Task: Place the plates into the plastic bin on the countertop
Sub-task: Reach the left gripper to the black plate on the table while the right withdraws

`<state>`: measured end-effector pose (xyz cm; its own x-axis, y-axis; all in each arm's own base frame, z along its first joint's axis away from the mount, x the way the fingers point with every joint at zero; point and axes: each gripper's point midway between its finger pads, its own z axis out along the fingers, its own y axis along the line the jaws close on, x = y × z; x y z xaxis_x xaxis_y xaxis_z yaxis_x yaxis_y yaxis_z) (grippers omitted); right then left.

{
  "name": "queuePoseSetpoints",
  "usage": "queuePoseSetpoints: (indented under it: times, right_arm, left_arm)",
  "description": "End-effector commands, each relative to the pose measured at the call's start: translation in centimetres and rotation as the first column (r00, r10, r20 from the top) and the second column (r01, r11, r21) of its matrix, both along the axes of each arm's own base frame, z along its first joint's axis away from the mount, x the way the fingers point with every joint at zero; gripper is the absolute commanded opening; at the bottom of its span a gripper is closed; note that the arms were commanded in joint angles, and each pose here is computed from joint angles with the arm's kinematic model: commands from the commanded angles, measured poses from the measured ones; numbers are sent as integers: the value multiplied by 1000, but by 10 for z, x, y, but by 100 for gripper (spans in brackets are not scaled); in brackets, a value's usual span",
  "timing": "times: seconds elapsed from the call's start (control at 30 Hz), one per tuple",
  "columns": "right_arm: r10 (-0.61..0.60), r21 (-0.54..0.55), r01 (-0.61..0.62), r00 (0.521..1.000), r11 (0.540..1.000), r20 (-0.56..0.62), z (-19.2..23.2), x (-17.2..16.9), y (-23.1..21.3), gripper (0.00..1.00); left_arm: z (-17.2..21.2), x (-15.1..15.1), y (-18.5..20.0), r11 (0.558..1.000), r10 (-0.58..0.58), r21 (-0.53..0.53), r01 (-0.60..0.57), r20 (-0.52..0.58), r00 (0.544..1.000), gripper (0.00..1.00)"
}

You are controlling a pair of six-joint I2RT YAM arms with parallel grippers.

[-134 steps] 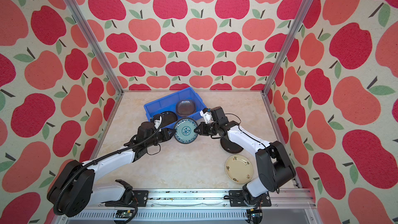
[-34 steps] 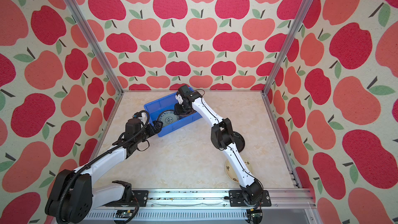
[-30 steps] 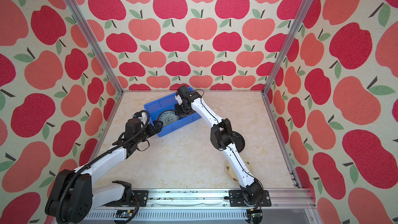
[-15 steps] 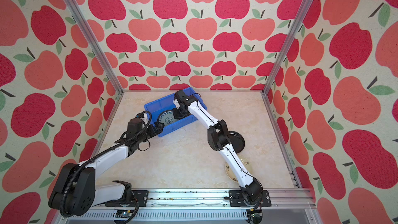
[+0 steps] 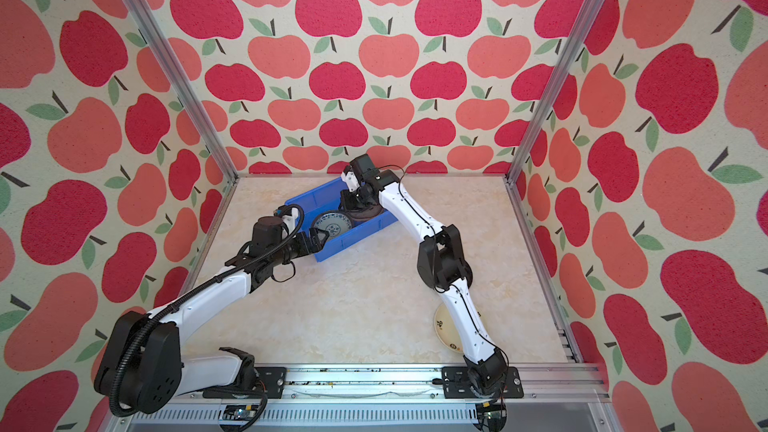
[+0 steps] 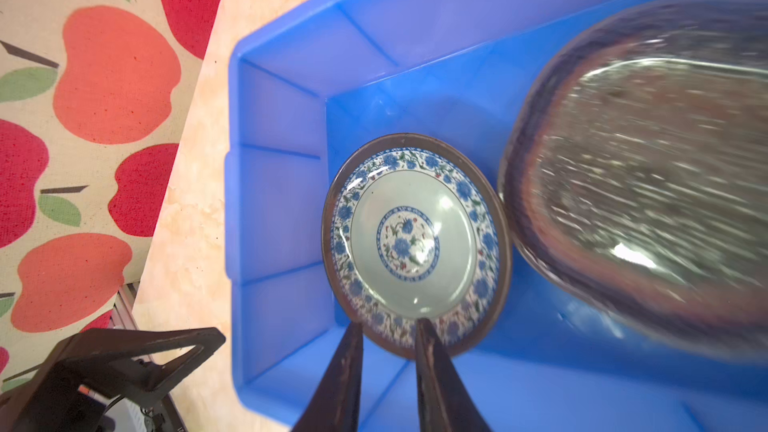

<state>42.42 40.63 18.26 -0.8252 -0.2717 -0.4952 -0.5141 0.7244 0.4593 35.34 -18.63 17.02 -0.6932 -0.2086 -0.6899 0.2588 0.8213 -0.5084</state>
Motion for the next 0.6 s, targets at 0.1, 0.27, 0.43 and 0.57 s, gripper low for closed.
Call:
queuePoseSetpoints:
  times: [0.1, 0.27, 0.43, 0.57]
  right_arm:
    - [-185, -21, 189, 974, 982, 133, 49, -20, -138, 31]
    - [-326, -79, 334, 940, 939, 95, 21, -58, -209, 35]
    - [-461, -58, 461, 887, 885, 22, -11, -83, -263, 40]
    - [-565, 12, 566, 825, 825, -29, -26, -92, -298, 45]
  left_arm:
    - [23, -17, -79, 961, -254, 126, 247, 44, 966, 99]
    - [22, -17, -122, 938, -345, 59, 342, 41, 938, 99]
    - [-11, -26, -181, 869, -494, 36, 494, -21, 869, 99]
    - [-29, -33, -215, 817, -576, -6, 576, -54, 816, 99]
